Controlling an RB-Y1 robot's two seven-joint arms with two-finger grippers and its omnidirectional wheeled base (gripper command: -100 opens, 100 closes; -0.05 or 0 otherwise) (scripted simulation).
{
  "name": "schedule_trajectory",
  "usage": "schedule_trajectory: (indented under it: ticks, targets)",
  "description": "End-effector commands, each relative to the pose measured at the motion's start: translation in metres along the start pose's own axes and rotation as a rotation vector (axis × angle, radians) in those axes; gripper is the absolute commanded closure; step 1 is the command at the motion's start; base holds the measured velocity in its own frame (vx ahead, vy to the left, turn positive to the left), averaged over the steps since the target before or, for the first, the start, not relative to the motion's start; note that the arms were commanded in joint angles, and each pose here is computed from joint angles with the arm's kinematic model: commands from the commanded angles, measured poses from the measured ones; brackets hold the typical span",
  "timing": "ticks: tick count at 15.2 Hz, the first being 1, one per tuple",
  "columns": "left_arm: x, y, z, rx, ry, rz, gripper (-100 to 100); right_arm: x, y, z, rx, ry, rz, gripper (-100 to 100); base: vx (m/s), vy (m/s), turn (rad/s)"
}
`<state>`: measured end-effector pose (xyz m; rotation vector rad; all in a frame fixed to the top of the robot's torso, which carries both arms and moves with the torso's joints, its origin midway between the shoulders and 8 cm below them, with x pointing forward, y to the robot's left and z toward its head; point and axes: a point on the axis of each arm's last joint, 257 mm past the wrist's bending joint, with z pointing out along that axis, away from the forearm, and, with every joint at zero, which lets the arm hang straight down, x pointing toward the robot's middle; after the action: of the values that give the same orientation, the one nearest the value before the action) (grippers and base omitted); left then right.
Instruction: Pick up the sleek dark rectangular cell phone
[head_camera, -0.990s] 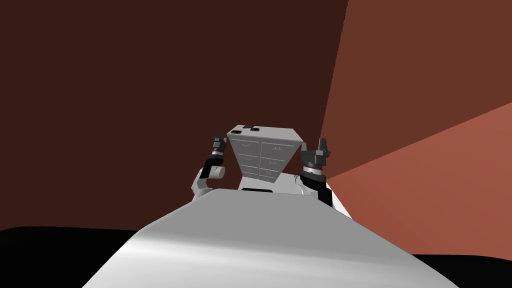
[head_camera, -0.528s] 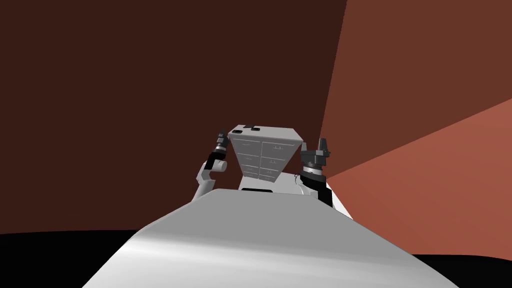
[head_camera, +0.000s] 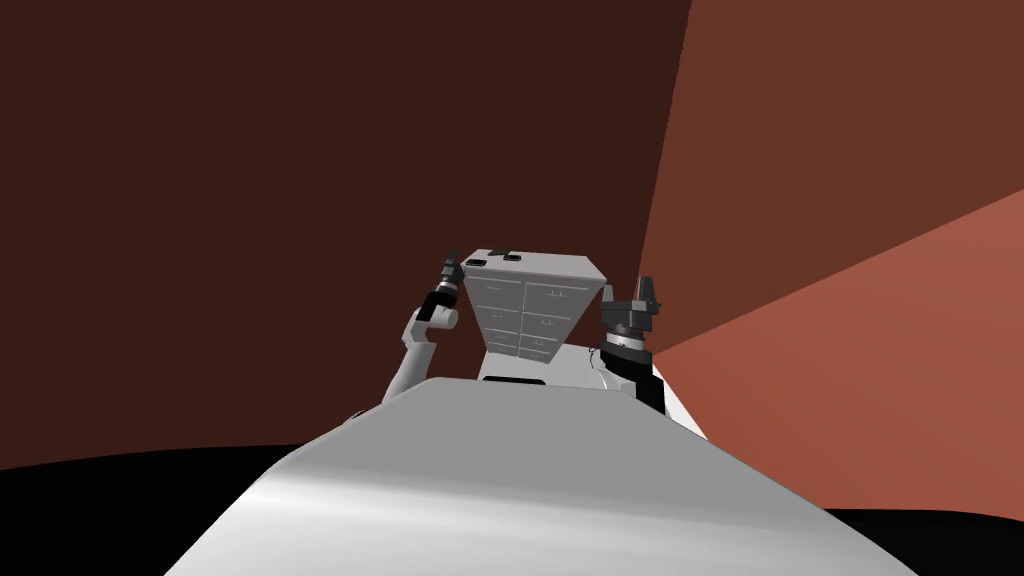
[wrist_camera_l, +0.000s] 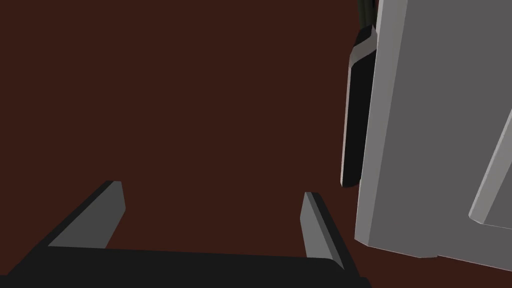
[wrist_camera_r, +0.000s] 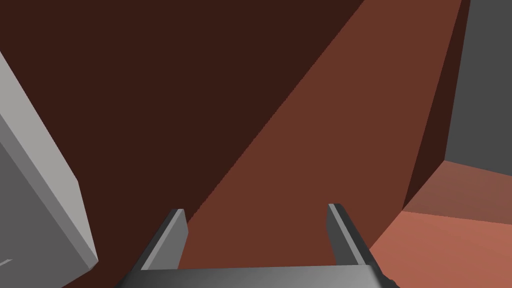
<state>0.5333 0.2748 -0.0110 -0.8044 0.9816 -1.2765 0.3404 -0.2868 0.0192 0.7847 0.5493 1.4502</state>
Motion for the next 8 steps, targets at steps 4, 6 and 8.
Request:
schedule_trajectory:
  ticks: [4, 6, 8]
  targets:
    - [0.008, 0.012, 0.031, -0.064, 0.026, -0.027, -100, 0.0, 0.0, 0.0, 0.0, 0.0, 0.0, 0, -0.016, 0.02, -0.007]
    - [0.013, -0.003, 0.043, -0.041, 0.035, -0.03, -100, 0.0, 0.0, 0.0, 0.0, 0.0, 0.0, 0, -0.02, 0.021, -0.014]
    - [0.017, 0.005, 0.059, -0.08, 0.046, -0.044, -100, 0.0, 0.0, 0.0, 0.0, 0.0, 0.0, 0, -0.023, 0.031, -0.018]
